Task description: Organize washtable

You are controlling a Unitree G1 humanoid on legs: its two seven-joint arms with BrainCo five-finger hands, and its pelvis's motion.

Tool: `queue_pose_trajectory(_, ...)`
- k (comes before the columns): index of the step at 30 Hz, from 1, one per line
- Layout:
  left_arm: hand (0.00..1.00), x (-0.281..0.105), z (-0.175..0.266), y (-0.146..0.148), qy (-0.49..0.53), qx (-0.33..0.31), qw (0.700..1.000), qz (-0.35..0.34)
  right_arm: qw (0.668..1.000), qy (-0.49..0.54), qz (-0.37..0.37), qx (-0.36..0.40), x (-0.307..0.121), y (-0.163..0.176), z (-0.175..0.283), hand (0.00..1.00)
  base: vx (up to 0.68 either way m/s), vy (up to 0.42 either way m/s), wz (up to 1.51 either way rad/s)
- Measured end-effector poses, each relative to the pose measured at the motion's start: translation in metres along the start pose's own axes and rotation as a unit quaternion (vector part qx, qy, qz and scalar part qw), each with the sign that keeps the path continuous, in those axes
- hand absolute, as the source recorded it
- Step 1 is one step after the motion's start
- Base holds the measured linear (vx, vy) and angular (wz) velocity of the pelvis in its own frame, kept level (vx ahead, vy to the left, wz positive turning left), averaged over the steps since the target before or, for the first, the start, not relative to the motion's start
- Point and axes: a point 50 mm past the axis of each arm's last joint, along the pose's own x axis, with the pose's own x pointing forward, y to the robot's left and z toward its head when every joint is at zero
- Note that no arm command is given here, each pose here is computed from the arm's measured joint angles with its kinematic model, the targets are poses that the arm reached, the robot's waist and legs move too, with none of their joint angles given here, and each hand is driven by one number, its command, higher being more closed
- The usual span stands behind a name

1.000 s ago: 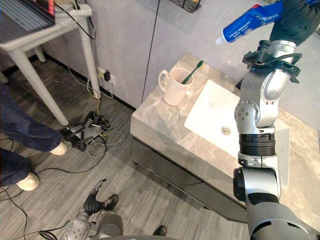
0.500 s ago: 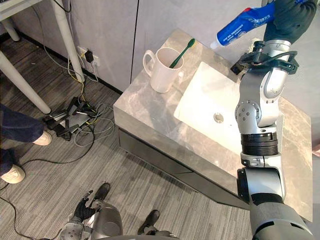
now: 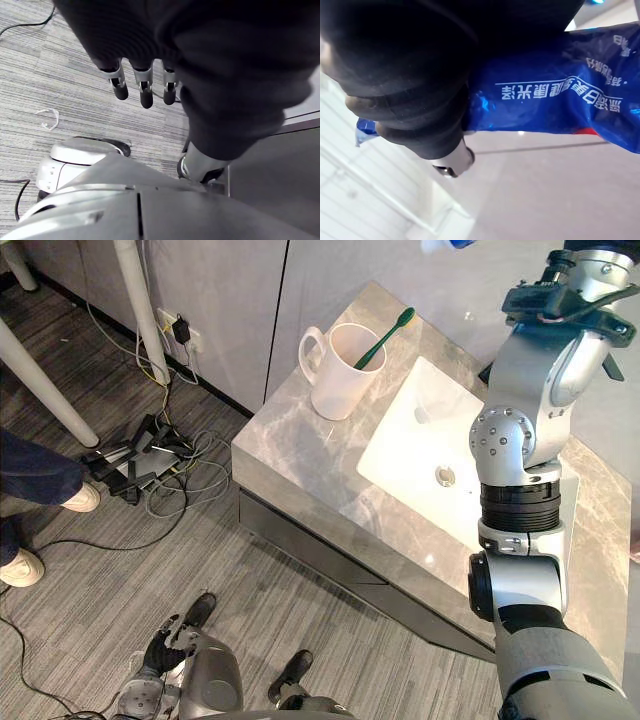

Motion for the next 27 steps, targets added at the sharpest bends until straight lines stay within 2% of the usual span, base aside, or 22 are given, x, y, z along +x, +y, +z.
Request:
queue_pose_trajectory(13,0.00,-0.001,-0.003,-0.001,0.015,-0.037,0.999,0.013,0.997,0.078,0.011,0.018,-0.017,0.013,-0.035,1.00,0.00,0.004,0.05)
queue_pose_trajectory(27,0.00,0.001,0.000,-0.002,0.019,-0.080,0.996,0.027,0.996,0.088,0.012,0.009,-0.022,0.009,-0.037,1.00,-0.02,0.005,-0.03)
